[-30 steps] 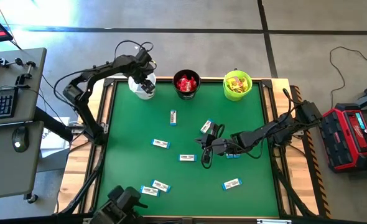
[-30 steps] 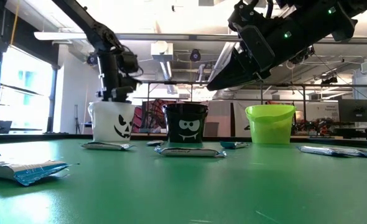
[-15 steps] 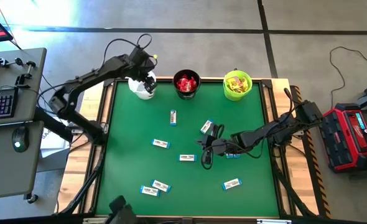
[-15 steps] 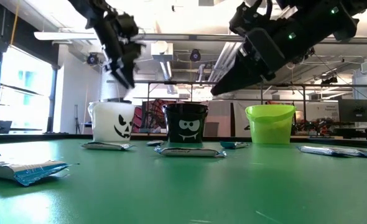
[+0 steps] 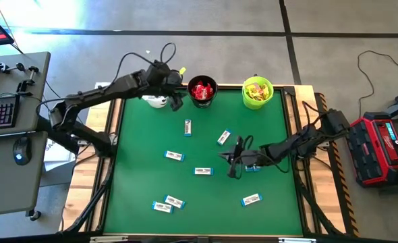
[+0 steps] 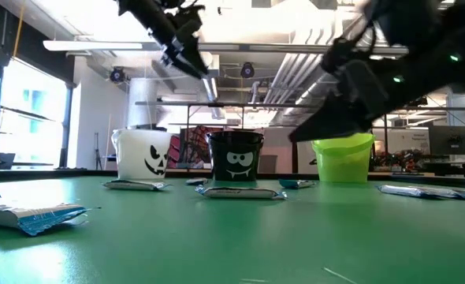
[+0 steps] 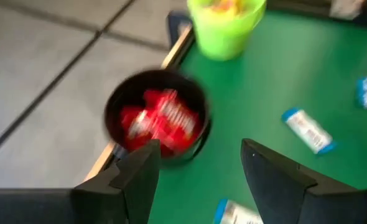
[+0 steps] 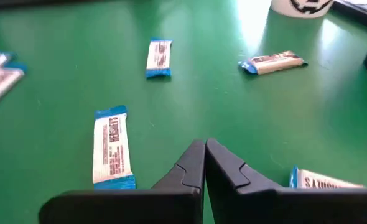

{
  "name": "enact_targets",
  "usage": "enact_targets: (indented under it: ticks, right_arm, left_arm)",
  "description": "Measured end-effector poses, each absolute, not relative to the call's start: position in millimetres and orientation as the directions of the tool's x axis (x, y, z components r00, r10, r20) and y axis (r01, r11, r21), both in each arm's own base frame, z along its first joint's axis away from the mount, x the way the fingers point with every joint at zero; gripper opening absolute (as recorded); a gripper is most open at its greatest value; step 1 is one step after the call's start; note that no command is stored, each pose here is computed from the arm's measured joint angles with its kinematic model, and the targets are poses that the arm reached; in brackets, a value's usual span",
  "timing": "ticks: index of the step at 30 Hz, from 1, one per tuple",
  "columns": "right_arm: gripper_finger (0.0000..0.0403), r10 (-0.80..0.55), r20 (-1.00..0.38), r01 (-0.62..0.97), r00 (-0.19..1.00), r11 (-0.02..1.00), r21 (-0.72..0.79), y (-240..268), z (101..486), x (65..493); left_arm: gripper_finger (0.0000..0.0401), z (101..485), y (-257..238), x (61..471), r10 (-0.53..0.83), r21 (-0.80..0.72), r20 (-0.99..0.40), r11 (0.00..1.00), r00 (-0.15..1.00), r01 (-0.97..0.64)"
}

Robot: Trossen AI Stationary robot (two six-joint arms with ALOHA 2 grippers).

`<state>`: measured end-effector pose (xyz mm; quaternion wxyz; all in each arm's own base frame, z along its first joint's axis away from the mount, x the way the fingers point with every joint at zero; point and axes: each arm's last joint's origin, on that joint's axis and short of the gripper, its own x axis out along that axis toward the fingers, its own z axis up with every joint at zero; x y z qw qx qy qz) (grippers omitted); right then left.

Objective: Sort candy by brand, put in halloween buckets
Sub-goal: Put the white chocolate bar into the white bucket

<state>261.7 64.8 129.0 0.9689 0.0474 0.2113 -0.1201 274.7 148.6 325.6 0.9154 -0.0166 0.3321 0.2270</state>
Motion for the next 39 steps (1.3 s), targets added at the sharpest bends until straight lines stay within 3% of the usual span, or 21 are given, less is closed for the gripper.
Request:
enact_targets:
  ticks: [4, 12, 16, 20, 26, 32, 39]
  right_arm:
    - [0.0000, -0.225, -0.372, 0.267, 0.900, 0.962, 0.062, 73, 120, 243]
    - [0.0000, -0.229, -0.401, 0.293, 0.887, 0.950, 0.106, 91, 128, 222]
    - [0.0000, -0.252, -0.503, 0.354, 0.827, 0.928, 0.116, 94, 140, 215]
    - [0.0009, -0.318, -0.655, 0.486, 0.685, 0.870, 0.086, 94, 156, 210]
    - [0.0068, -0.320, -0.833, 0.697, 0.450, 0.709, 0.104, 89, 171, 201]
    - [0.0144, -0.237, -0.891, 0.778, 0.388, 0.602, 0.180, 85, 171, 202]
    - [0.0167, -0.246, -0.919, 0.818, 0.308, 0.562, 0.124, 78, 155, 211]
  left_arm:
    - [0.0215, 320, 133, 288, 0.383, 0.125, -0.543, 0.917, 0.747, -0.380]
    - [0.0215, 298, 99, 306, 0.307, 0.130, -0.444, 0.952, 0.842, -0.279]
    - [0.0215, 282, 80, 310, 0.271, 0.125, -0.398, 0.962, 0.876, -0.241]
    - [0.0215, 267, 63, 312, 0.231, 0.112, -0.342, 0.972, 0.911, -0.204]
    - [0.0215, 252, 40, 311, 0.180, 0.082, -0.335, 0.983, 0.925, -0.162]
    - [0.0215, 241, 20, 310, 0.156, 0.090, -0.348, 0.987, 0.924, -0.133]
    - [0.0215, 231, 3, 306, 0.119, 0.055, -0.345, 0.993, 0.931, -0.106]
